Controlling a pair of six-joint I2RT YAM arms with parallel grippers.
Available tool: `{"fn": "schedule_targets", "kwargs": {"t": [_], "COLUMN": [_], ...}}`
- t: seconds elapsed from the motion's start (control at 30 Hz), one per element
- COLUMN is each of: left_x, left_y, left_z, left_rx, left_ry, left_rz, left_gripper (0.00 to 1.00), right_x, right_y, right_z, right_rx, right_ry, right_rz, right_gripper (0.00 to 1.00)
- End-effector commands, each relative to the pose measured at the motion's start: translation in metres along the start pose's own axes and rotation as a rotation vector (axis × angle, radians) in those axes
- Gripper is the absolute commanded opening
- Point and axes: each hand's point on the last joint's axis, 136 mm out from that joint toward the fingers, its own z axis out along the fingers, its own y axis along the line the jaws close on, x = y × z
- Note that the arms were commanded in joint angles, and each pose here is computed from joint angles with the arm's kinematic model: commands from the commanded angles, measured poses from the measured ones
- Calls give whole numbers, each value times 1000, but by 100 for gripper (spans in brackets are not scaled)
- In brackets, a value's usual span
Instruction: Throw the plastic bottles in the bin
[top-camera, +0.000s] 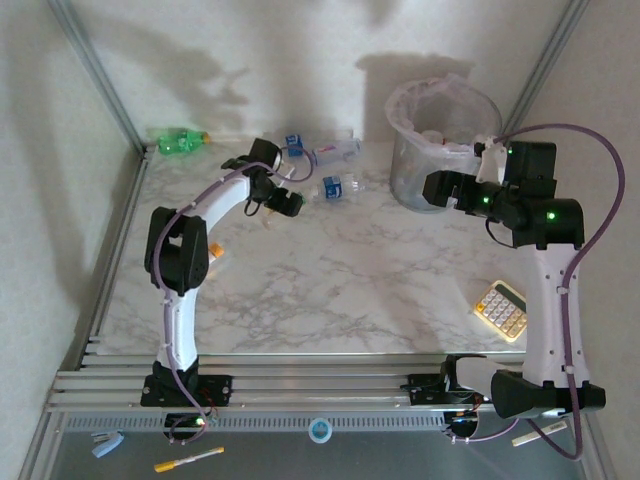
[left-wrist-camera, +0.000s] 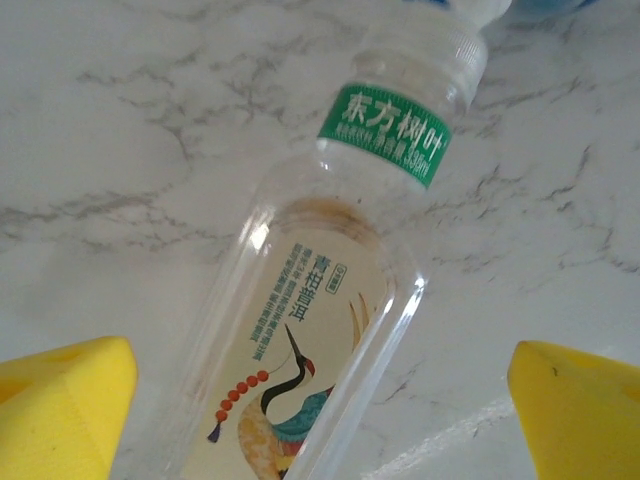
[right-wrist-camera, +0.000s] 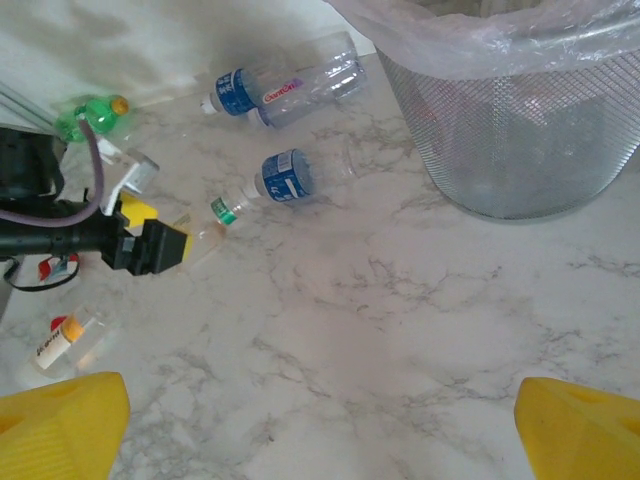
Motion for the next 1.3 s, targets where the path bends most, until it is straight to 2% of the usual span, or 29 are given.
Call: {"fn": "schedule_targets", "kwargs": {"t": [0.0, 0.27, 0.37, 0.47, 0.53, 0.63, 0.93, 1.13, 1.27], "left_x": [15, 41, 48, 44, 40, 32, 2, -1, -3], "left_y": [10, 7, 7, 1, -3, -7, -46, -83, -121], "left_z": [7, 30, 33, 27, 20, 4, -83, -131, -162], "left_rx": [12, 41, 40, 59, 64, 46, 44, 39, 71], "left_ry": [73, 158, 166, 125, 86, 20, -286, -436, -538], "left_rz": [-16, -29, -33, -35, -25, -18, 72, 156, 242], "left_gripper": [94, 87, 79, 65, 54, 45, 41, 41, 42], "right_x": [-2, -2, -2, -2, -2, -1, -2, -2, 0], "right_y": [6, 8, 9, 8, 8, 5, 8, 28, 50], "right_z": [0, 3, 4, 6, 9, 13, 19, 20, 19], "right_rx": [-31, -48, -55, -53, -58, -54, -83, -207, -345], "right_ry": [-10, -7, -6, -5, -3, 6, 2, 12, 30], "right_rz": [-3, 2, 3, 3, 5, 10, 24, 40, 49], "right_gripper": [99, 99, 99, 99, 99, 99, 99, 99, 99]}}
